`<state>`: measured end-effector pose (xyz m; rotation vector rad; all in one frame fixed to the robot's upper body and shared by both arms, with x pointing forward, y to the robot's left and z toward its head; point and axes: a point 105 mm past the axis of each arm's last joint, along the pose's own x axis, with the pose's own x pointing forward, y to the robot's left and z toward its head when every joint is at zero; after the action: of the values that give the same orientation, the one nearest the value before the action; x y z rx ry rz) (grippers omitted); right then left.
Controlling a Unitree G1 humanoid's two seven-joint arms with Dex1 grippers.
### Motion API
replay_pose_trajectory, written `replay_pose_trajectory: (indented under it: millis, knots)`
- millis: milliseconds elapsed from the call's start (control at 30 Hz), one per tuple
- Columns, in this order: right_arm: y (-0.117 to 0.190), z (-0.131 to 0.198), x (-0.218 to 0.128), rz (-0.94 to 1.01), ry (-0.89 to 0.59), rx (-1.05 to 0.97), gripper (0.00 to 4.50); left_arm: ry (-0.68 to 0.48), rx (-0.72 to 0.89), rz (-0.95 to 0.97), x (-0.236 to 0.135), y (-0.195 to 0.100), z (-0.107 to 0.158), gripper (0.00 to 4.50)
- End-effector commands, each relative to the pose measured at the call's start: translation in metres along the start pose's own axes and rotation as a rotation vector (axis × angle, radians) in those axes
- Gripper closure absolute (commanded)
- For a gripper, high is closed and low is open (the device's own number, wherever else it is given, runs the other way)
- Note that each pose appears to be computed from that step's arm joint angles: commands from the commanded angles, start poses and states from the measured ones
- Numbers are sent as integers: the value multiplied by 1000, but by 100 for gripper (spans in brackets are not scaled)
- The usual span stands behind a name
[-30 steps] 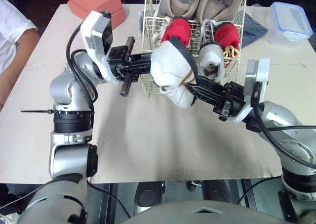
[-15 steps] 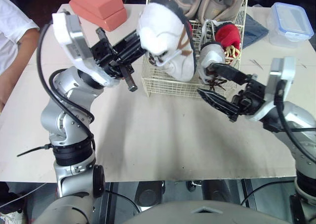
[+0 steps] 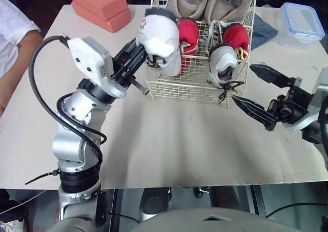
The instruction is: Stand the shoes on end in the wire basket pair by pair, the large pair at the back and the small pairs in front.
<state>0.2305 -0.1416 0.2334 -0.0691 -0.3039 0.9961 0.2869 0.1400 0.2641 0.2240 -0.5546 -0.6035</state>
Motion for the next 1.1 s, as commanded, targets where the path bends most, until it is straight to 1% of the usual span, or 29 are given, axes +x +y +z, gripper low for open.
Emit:
replay_pose_trajectory:
  millis: [33,167,267,400,567,733,767,800,833,867,900,933,967,1033,1100]
  knots:
    - [4,12,-2,17,-30,-76,7,-22,47,33,-3,-1,2,450]
    - [6,15,3,26,-45,-87,7,26,22,40,-4,-3,-15,450]
    - [7,15,4,26,-49,-88,7,29,-42,64,-1,-3,-23,450]
    - [9,15,6,21,-52,-88,7,87,-84,46,-1,-12,-39,450]
    - [10,15,9,13,-60,-90,7,199,-201,28,-9,-28,-64,450]
    - [9,15,11,5,-66,-97,7,263,-285,-13,-14,-36,-77,450]
    - [9,15,11,5,-67,-98,0,264,-296,-22,-14,-37,-77,354]
    - [9,15,11,5,-68,-98,0,260,-308,-27,-14,-38,-76,322]
    - [9,15,11,5,-69,-99,0,249,-311,-25,-14,-37,-74,275]
    - [9,15,11,4,-70,-99,0,232,-308,-16,-13,-35,-71,241]
    - [9,15,11,4,-70,-100,0,221,-305,-10,-13,-34,-69,183]
    - [9,14,11,3,-71,-100,0,204,-299,-1,-14,-31,-67,142]
    - [9,14,10,2,-71,-99,0,182,-286,15,-15,-28,-63,88]
    - [8,14,9,-3,-73,-99,0,138,-273,32,-19,-23,-55,3]
    - [6,14,5,-16,-70,-97,0,89,-245,28,-28,-20,-46,3]
